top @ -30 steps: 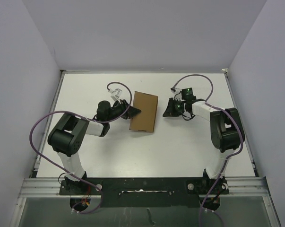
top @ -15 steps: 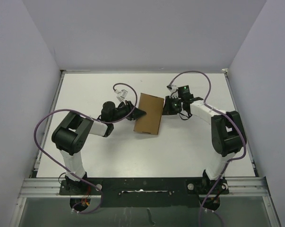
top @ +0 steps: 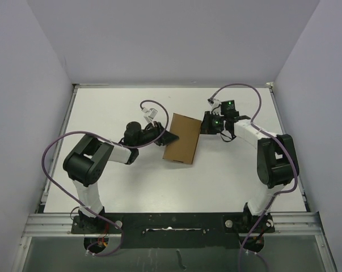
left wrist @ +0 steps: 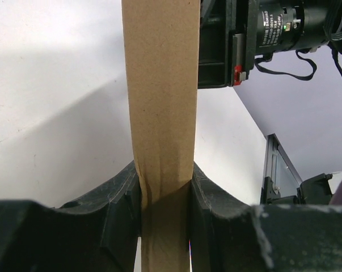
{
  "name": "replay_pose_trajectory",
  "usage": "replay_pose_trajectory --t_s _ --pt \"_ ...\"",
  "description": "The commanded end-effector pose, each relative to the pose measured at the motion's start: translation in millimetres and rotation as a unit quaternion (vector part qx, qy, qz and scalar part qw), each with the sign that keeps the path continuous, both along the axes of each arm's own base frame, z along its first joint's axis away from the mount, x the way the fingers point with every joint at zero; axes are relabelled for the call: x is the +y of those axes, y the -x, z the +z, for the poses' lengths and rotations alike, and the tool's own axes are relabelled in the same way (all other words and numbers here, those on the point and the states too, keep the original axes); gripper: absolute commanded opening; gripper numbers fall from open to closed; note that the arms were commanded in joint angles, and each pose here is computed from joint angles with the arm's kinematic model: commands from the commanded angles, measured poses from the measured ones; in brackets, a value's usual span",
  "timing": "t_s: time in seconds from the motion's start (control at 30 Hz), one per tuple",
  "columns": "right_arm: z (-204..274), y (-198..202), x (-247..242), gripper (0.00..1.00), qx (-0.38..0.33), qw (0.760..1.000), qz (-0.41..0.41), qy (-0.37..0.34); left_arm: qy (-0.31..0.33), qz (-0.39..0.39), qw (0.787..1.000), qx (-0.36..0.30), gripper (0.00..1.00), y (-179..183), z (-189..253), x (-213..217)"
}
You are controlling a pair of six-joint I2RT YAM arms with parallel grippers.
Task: Fold the paper box
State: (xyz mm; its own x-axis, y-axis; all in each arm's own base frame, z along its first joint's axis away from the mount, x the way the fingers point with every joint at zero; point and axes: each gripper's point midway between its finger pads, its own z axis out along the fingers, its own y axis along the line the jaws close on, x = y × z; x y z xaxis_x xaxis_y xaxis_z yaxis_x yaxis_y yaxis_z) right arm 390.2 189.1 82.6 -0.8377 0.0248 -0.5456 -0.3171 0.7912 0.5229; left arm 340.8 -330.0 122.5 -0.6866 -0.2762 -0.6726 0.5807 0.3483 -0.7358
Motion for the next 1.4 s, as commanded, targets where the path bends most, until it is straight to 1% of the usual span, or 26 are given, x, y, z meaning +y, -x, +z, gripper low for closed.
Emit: replay_pose_trajectory --t_s 0.0,0.07,0.1,0.13,0.2,0.27,0.33,0.47,0.57,0.7,0.73,0.77,0.8,0.83,0.9,0.93,0.97,1.03,1.13,1.23,1.3,1.37 --pt "62.5 2.1 27.4 0.00 -0.081 0.993 0.054 -0.067 0.018 -0.001 0.999 -0.042 0.17 -10.4 33.2 -4.0" --pt "55.4 -7.5 5.2 0.00 -0.086 0.995 0.033 -0.033 0.014 0.011 0.999 -0.035 0.17 -14.6 36.5 6.3" --pt "53.4 -14.7 -13.0 0.00 -0.104 0.994 0.037 -0.005 0.007 0.027 0.999 -0.025 0.17 -20.5 42.1 21.2" --pt "54.8 -15.8 -16.3 0.00 -0.109 0.993 0.039 -0.001 0.005 0.029 0.999 -0.021 0.16 -21.6 42.6 23.7" --pt "63.9 -14.4 -29.9 0.00 -0.134 0.988 0.081 0.013 -0.025 0.051 0.998 0.026 0.17 -27.8 34.5 44.3" --pt "79.6 -9.9 -36.2 0.00 -0.174 0.974 0.141 0.027 -0.047 0.073 0.994 0.069 0.18 -32.8 28.2 64.5" --pt "90.6 -1.7 -38.8 0.01 -0.193 0.966 0.172 0.024 -0.056 0.087 0.988 0.117 0.20 -36.0 21.5 79.9" --pt "103.2 7.5 -39.2 0.07 -0.213 0.960 0.184 0.012 -0.060 0.067 0.980 0.178 0.23 -39.5 14.0 86.9" --pt "102.9 8.8 -42.6 0.09 -0.207 0.962 0.179 0.003 -0.061 0.062 0.978 0.188 0.25 -48.7 14.4 85.3" --pt "102.2 8.0 -52.3 0.10 -0.199 0.966 0.167 -0.007 -0.031 0.056 0.975 0.214 0.25 -65.9 14.7 86.4" --pt "102.6 7.6 -54.7 0.10 -0.199 0.966 0.164 -0.008 -0.036 0.056 0.974 0.216 0.25 -70.5 13.0 87.4" --pt "102.5 7.2 -57.3 0.10 -0.199 0.967 0.161 -0.008 -0.054 0.060 0.972 0.219 0.25 -73.8 8.5 89.6" --pt "103.5 7.1 -59.3 0.10 -0.200 0.967 0.159 -0.010 -0.087 0.069 0.971 0.210 0.25 -79.9 4.9 93.3" --pt "103.9 6.9 -61.6 0.10 -0.200 0.967 0.156 -0.011 -0.137 0.079 0.965 0.208 0.26 -82.6 -2.0 100.6" --pt "104.7 6.6 -65.3 0.10 -0.199 0.968 0.151 -0.012 -0.239 0.107 0.946 0.193 0.26 -90.9 -7.4 119.5" --pt "105.5 6.4 -66.6 0.10 -0.200 0.968 0.150 -0.013 -0.278 0.118 0.936 0.179 0.26 -96.9 1.7 127.0" --pt "106.3 6.0 -67.7 0.10 -0.201 0.968 0.148 -0.013 -0.318 0.128 0.924 0.169 0.26 -98.8 4.2 135.6" --pt "106.3 5.0 -69.9 0.10 -0.200 0.969 0.144 -0.013 -0.401 0.138 0.893 0.152 0.28 -98.8 6.2 152.5" --pt "105.6 4.8 -71.2 0.10 -0.199 0.970 0.142 -0.013 -0.469 0.124 0.864 0.135 0.29 -100.5 7.6 157.9" --pt "105.6 4.2 -72.8 0.10 -0.199 0.970 0.140 -0.013 -0.523 0.107 0.835 0.131 0.30 -100.8 -4.1 158.0" --pt "106.1 4.3 -74.0 0.10 -0.200 0.970 0.138 -0.014 -0.538 0.101 0.827 0.130 0.30 -102.2 -13.2 155.9" --pt "106.1 4.4 -74.7 0.10 -0.200 0.970 0.137 -0.015 -0.541 0.094 0.825 0.134 0.30 -102.6 -25.3 153.8"
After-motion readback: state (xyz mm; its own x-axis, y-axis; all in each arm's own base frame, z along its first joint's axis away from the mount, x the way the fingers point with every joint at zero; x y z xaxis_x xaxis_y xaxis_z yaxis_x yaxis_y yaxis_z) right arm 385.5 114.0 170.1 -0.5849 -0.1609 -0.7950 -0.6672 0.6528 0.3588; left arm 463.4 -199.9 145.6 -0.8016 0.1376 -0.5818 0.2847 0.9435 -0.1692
